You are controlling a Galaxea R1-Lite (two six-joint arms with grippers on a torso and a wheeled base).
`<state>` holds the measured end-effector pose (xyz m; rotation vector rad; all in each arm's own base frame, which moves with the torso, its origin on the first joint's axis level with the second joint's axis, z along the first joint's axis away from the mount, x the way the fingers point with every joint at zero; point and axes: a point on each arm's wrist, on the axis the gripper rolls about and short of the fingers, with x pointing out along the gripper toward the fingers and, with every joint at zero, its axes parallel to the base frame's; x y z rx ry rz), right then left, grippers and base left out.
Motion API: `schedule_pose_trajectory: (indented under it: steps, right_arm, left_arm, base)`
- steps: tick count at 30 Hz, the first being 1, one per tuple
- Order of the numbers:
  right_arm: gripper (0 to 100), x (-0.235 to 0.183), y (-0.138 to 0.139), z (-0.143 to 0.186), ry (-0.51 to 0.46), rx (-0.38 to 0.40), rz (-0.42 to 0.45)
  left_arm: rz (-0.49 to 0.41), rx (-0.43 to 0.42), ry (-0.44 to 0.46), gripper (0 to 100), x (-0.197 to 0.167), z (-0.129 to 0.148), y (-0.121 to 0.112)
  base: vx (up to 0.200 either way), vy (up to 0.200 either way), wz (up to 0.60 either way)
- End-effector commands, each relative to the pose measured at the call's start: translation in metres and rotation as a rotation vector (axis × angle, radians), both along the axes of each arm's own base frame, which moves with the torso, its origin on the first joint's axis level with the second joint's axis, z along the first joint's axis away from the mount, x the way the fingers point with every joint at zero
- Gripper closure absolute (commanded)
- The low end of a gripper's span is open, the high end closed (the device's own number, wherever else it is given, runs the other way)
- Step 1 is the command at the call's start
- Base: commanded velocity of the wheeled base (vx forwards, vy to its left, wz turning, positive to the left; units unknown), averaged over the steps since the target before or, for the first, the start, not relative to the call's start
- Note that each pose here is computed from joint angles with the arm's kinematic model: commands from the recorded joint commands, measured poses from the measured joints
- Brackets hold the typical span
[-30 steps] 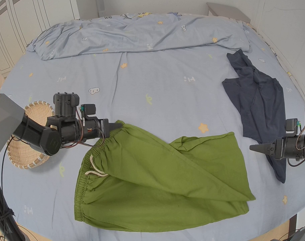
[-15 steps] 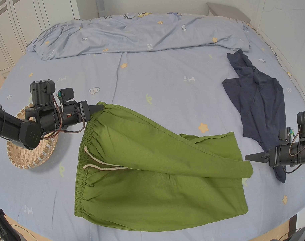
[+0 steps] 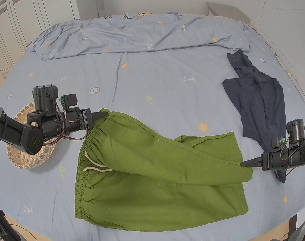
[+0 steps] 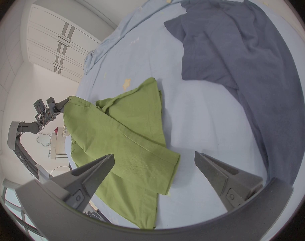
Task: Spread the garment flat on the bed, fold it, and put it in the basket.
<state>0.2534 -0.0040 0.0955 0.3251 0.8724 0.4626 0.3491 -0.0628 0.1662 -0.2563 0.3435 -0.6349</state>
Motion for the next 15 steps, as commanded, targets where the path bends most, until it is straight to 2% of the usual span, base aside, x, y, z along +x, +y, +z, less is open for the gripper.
schedule_pose_trajectory:
  steps: [1, 7, 13, 14, 15]
  right_arm:
    - [0, 0.0043, -0.0006, -0.0130, 0.051, 0.008, 0.000]
    - [0, 0.0065, 0.0005, -0.0192, 0.073, 0.009, 0.004]
    - [0, 0.0071, 0.0029, -0.0189, 0.028, 0.051, 0.029]
    - [100, 0.0070, 0.0030, -0.0189, 0.027, 0.054, 0.030]
    - [100, 0.0072, 0.0030, -0.0192, 0.027, 0.055, 0.031]
  left_arm:
    - [-0.002, 0.000, 0.003, 100, -0.0010, -0.0008, -0.0003]
    - [0.004, 0.000, 0.001, 100, 0.0002, -0.0003, 0.0018]
    - [0.006, 0.000, 0.000, 100, 0.0007, -0.0003, 0.0022]
    - [0.006, 0.000, -0.002, 100, 0.0009, 0.0001, 0.0022]
    - [0.006, 0.000, 0.003, 100, 0.0014, -0.0011, 0.0022]
  base:
    - [0.000, 0.000, 0.00]
    - [0.000, 0.000, 0.00]
    - [0.000, 0.000, 0.00]
    - [0.000, 0.000, 0.00]
    - [0.000, 0.000, 0.00]
